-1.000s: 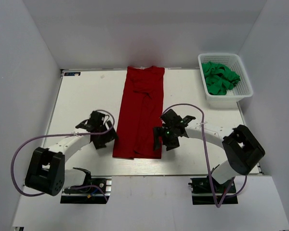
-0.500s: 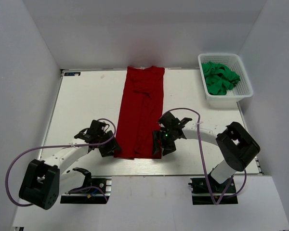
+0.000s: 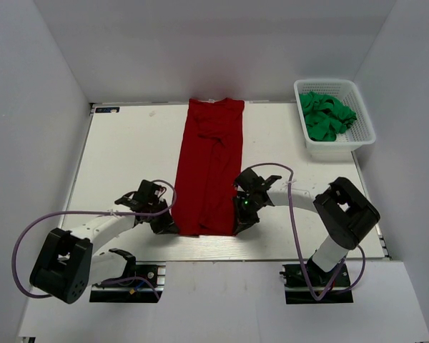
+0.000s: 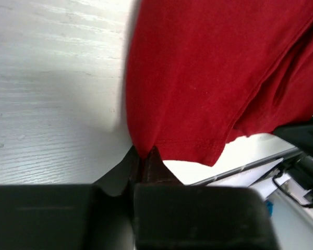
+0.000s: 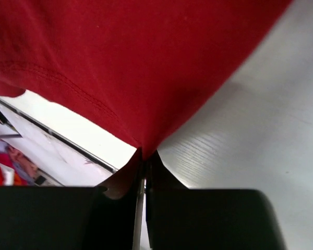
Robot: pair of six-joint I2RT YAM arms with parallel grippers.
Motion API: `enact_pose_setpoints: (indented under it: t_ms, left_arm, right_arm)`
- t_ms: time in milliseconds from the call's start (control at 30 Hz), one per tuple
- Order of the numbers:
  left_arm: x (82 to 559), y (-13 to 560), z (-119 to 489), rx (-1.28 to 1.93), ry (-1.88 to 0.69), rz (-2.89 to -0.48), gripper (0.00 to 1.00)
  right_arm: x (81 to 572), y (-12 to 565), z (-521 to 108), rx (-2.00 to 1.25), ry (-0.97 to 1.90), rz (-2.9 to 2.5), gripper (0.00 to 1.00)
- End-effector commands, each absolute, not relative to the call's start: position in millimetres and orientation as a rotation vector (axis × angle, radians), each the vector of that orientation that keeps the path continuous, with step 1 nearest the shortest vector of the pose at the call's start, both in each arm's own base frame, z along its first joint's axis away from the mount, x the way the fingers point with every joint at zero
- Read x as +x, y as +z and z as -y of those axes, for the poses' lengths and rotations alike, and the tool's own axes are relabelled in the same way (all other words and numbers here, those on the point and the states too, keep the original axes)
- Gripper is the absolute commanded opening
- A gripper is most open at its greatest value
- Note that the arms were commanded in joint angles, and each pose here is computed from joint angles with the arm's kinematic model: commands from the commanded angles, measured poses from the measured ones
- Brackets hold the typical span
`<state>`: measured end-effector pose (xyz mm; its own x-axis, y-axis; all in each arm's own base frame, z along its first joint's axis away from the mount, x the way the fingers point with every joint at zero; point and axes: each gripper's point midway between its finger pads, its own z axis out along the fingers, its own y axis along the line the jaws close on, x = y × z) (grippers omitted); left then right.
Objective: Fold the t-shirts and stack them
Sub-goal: Grab the bottom of the folded rectangular tshirt with both arms
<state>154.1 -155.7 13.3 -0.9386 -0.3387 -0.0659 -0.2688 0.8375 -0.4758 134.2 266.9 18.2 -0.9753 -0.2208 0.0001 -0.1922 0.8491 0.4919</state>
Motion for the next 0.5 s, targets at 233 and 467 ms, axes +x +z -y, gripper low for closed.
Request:
enact_pose_setpoints:
  t_ms: [233, 467]
  left_arm:
    - [195.0, 74.9, 175.9, -0.349, -0.816, -2.708, 0.00]
    - [265.1, 102.5, 202.2, -0.296, -0.899, -2.585, 0.00]
  right_arm:
    - [168.7, 55.7, -266.9, 0.392, -0.764, 3.135, 0.00]
    - [236.0, 91.1, -282.8, 0.392, -0.746, 3.317, 0.00]
